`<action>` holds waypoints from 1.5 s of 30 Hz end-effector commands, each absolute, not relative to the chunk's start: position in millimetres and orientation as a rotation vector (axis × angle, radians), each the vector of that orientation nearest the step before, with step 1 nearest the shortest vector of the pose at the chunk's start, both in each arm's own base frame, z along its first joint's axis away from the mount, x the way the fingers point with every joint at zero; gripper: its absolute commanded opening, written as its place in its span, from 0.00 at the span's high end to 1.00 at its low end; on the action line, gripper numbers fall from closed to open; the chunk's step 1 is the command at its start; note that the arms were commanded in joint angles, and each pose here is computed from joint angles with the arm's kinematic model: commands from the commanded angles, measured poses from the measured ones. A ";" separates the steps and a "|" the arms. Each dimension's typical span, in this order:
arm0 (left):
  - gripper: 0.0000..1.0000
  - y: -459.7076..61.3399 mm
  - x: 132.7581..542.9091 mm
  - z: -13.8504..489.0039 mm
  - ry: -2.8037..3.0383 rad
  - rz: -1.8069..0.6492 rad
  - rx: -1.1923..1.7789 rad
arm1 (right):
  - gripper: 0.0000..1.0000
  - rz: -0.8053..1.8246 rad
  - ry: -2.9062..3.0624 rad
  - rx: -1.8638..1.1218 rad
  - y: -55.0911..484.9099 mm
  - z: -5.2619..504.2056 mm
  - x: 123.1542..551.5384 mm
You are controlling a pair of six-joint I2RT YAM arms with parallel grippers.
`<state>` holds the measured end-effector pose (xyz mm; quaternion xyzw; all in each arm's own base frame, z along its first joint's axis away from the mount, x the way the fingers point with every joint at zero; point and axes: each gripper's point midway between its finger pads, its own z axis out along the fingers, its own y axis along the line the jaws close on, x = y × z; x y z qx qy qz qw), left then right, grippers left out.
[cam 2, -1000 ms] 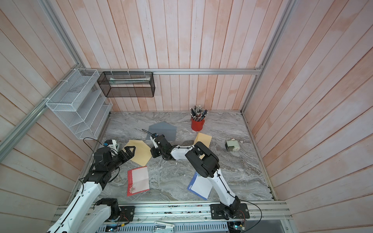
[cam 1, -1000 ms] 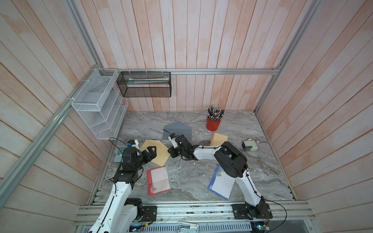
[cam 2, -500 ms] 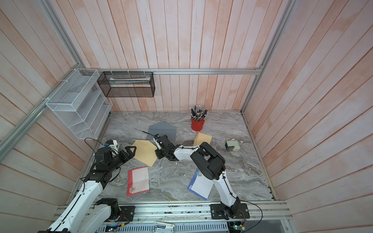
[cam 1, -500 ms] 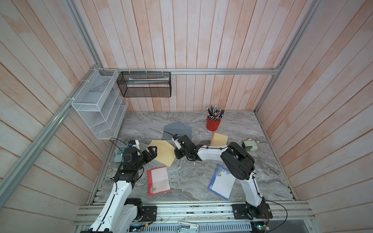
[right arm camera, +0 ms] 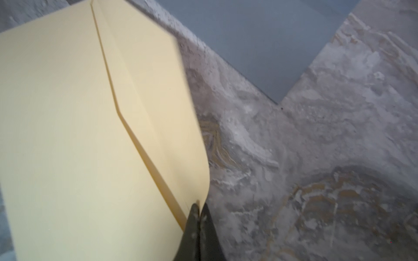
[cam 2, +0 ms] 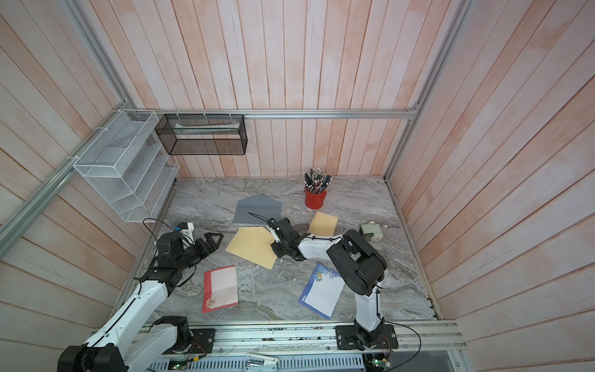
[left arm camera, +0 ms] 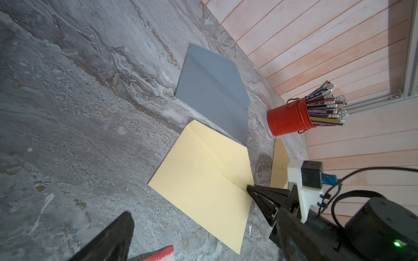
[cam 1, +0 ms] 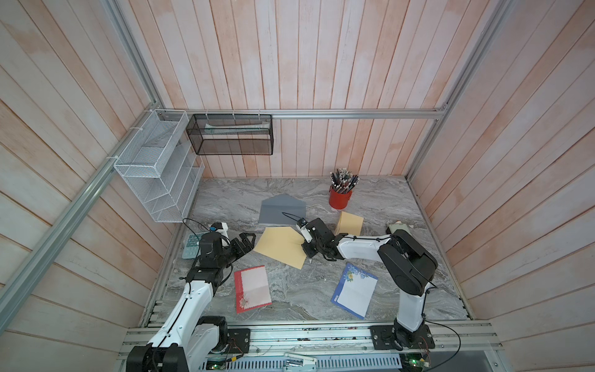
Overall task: Fold the letter paper in half and place it into the envelope
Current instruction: Move the envelope to the center of the board, then adjust the envelope at the center of the board.
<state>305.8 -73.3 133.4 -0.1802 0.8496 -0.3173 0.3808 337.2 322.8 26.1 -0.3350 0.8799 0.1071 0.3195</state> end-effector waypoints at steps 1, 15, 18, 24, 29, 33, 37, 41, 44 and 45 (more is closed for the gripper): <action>0.01 -79.6 308.8 135.3 2.145 -0.868 -0.428 | 0.98 0.222 2.327 -0.929 308.4 24.6 333.0; 0.03 -93.5 330.5 120.7 2.173 -0.903 -0.368 | 0.28 0.590 2.228 -0.570 312.5 122.4 318.6; 0.03 -96.3 336.5 114.7 2.185 -0.904 -0.363 | 0.18 0.676 2.239 -0.539 319.2 123.1 295.6; 0.03 -102.6 346.9 103.7 2.213 -0.891 -0.331 | 0.14 0.816 2.294 -0.375 325.7 105.1 269.0; 0.04 -102.7 353.6 95.8 2.223 -0.879 -0.332 | 0.14 0.871 2.347 -0.283 330.3 84.7 269.5; 0.04 -102.6 358.0 88.9 2.247 -0.848 -0.316 | 0.14 0.920 2.370 -0.224 331.0 74.8 273.2; 0.04 -104.9 360.4 80.0 2.272 -0.831 -0.303 | 0.15 0.910 2.404 -0.188 326.6 63.3 274.2; 0.05 -104.6 361.9 71.6 2.291 -0.816 -0.307 | 0.15 0.908 2.426 -0.157 322.9 56.0 275.2; 0.05 -105.0 363.2 67.3 2.302 -0.809 -0.307 | 0.15 0.908 2.439 -0.149 322.3 51.3 275.5; 0.05 -105.8 364.1 66.7 2.304 -0.811 -0.306 | 0.15 0.906 2.444 -0.145 321.8 49.1 275.6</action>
